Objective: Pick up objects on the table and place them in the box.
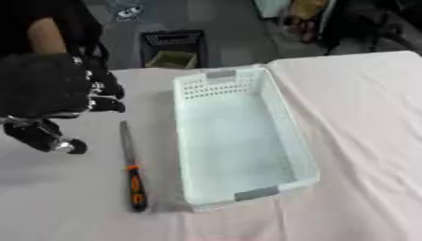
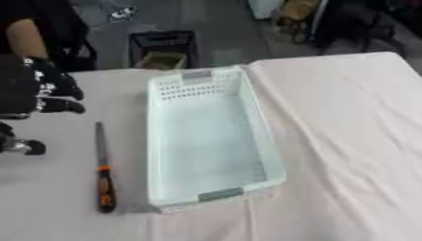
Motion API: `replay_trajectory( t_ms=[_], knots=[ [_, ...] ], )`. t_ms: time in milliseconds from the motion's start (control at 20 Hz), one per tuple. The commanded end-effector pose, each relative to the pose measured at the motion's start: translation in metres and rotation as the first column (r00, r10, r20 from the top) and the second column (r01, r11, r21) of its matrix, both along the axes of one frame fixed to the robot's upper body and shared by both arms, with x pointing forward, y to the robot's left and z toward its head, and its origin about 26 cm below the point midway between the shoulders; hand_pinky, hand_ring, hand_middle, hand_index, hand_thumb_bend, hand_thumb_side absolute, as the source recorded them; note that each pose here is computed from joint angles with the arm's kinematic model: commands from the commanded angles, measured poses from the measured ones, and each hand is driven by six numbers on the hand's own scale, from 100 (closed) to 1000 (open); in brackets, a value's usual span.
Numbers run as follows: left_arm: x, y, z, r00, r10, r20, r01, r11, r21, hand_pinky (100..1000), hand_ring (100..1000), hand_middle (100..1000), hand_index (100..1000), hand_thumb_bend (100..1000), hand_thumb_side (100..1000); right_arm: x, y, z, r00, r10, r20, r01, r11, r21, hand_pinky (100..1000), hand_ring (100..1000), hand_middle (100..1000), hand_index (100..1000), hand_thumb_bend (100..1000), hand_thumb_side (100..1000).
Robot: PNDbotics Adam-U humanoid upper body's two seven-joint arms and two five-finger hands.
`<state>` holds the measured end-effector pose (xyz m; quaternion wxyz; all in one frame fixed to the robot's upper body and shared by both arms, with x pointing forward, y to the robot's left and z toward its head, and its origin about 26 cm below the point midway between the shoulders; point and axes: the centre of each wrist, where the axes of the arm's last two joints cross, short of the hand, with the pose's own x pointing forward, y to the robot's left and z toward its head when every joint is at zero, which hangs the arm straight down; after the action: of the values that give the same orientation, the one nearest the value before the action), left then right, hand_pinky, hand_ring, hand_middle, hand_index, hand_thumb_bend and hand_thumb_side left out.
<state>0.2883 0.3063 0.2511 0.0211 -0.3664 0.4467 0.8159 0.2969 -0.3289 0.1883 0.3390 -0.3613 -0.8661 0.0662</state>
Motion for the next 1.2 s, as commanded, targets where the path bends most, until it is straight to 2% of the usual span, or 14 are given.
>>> replay_trajectory(
  t_ms=[50,350,500,650,1200],
  knots=[
    [0.0,-0.004,0.004,0.999,-0.042,0.017,0.043,0.999,-0.006,666,761,728,807,691,389,-0.001,-0.003,0.006,1.0,0.004,0.008,-0.004,1.0,-0.025,301,411,466,677,100,690],
    [0.011,-0.006,-0.022,0.989,-0.087,-0.117,0.078,0.994,-0.078,688,766,750,801,588,375,-0.001,-0.002,0.005,1.0,0.012,0.006,-0.012,1.0,-0.024,302,411,467,678,100,690],
    [0.017,0.001,-0.037,0.973,-0.064,-0.22,0.033,0.99,-0.141,700,770,764,801,512,366,-0.001,-0.002,0.006,1.0,0.012,0.006,-0.012,1.0,-0.023,302,411,467,678,100,690],
    [0.02,0.006,-0.044,0.956,-0.043,-0.289,-0.008,0.985,-0.173,705,772,768,799,506,373,-0.001,-0.002,0.006,1.0,0.012,0.006,-0.012,1.0,-0.022,302,411,467,678,100,690],
    [0.017,0.008,-0.052,0.918,-0.022,-0.397,-0.05,0.984,-0.171,713,773,768,795,468,386,-0.001,-0.002,0.005,1.0,0.013,0.006,-0.013,1.0,-0.02,303,411,467,678,100,691]
  ],
)
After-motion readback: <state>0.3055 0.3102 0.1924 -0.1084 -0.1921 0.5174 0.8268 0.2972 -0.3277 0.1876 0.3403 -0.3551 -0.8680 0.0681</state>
